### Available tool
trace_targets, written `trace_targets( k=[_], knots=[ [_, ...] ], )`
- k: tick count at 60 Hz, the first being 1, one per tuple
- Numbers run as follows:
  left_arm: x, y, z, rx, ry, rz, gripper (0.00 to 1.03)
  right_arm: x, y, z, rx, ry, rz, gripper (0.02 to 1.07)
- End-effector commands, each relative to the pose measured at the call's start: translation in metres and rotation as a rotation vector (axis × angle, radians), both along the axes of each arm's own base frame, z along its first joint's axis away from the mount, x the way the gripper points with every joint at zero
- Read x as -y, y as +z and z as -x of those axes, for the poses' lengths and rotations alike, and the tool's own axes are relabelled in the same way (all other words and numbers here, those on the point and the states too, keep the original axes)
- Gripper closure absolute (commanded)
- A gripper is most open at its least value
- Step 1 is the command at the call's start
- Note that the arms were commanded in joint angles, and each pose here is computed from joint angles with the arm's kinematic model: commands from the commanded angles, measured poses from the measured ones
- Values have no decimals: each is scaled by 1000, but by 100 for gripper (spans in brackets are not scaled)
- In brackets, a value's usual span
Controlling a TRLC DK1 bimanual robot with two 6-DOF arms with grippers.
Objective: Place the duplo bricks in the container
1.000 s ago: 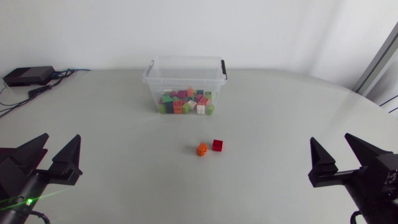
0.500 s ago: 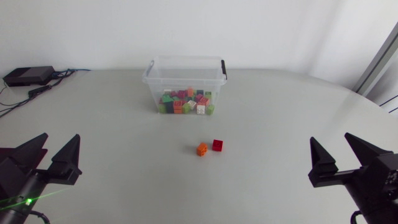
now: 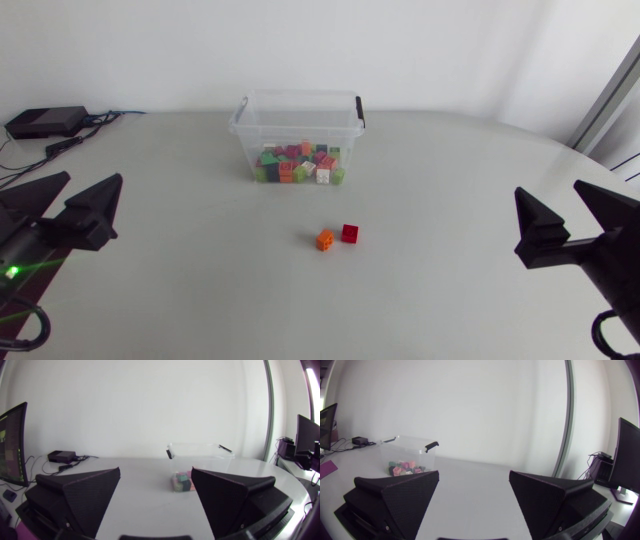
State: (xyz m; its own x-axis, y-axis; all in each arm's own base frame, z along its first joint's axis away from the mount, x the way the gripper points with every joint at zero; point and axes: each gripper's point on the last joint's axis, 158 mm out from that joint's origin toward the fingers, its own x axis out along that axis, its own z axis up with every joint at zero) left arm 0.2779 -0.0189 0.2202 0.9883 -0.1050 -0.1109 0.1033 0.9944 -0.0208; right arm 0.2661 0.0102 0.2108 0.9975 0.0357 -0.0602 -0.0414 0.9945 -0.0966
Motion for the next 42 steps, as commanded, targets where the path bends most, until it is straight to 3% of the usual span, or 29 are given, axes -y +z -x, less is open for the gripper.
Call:
trace_targets(
  k=[1,17,23,42],
  knots=[
    [10,9,-12,-49,-37,14,8,-4,20,-8,8,13,-25,6],
    [35,-13,-44,-256,-116,-18,12,-6,18,-31,-107,22,-23,6],
    [46,-24,-54,-327,-158,-60,12,-4,7,-41,-171,16,-23,6],
    [71,-68,-79,-589,-254,-55,12,1,-31,-60,-378,-4,-23,6]
  ],
)
